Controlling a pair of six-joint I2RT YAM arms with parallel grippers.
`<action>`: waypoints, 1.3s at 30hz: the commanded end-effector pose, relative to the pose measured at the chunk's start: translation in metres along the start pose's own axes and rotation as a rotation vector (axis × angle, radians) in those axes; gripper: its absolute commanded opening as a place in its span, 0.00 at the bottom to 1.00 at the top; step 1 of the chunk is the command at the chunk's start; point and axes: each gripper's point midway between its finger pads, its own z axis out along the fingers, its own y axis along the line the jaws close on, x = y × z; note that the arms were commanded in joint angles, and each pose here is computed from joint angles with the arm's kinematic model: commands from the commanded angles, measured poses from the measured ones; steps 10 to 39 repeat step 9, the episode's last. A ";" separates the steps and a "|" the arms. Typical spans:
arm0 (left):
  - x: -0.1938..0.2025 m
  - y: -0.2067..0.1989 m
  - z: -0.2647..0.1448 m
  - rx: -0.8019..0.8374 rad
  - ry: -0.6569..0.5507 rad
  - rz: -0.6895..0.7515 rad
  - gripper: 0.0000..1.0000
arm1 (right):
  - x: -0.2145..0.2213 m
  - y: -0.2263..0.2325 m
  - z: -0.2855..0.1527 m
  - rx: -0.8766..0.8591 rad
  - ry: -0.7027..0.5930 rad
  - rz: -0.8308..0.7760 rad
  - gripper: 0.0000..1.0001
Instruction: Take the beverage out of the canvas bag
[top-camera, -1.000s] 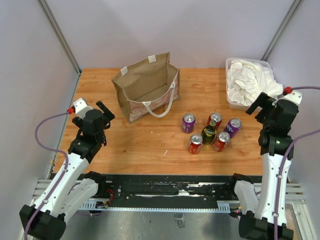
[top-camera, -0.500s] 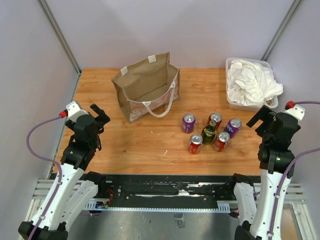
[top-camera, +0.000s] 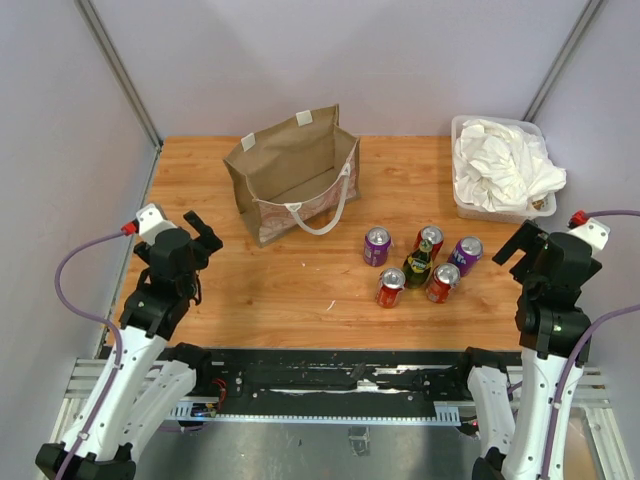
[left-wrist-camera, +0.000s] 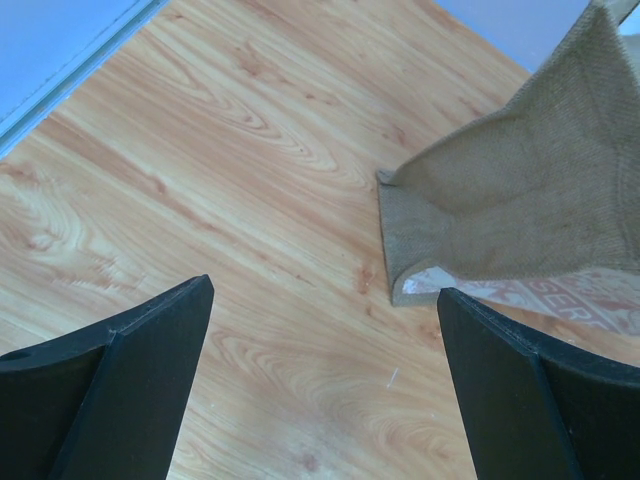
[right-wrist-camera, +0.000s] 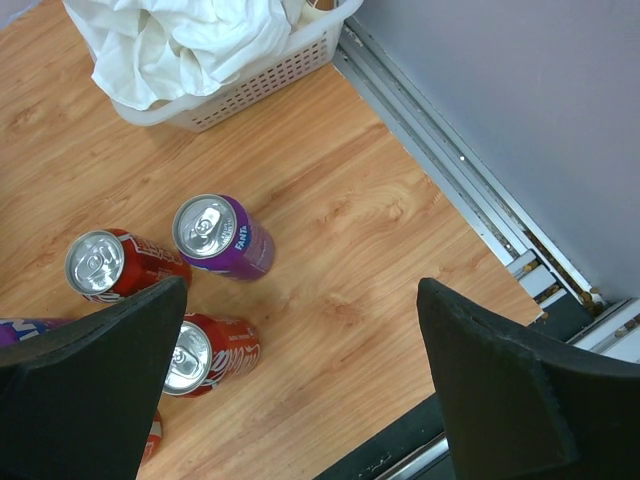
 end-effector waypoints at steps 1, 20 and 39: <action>-0.012 -0.003 -0.008 0.027 -0.022 -0.035 1.00 | -0.007 -0.004 -0.009 0.017 -0.030 -0.013 0.98; -0.010 0.001 -0.009 0.011 -0.020 -0.031 1.00 | -0.009 -0.011 -0.011 0.048 -0.051 -0.026 0.99; -0.010 0.001 -0.009 0.011 -0.020 -0.031 1.00 | -0.009 -0.011 -0.011 0.048 -0.051 -0.026 0.99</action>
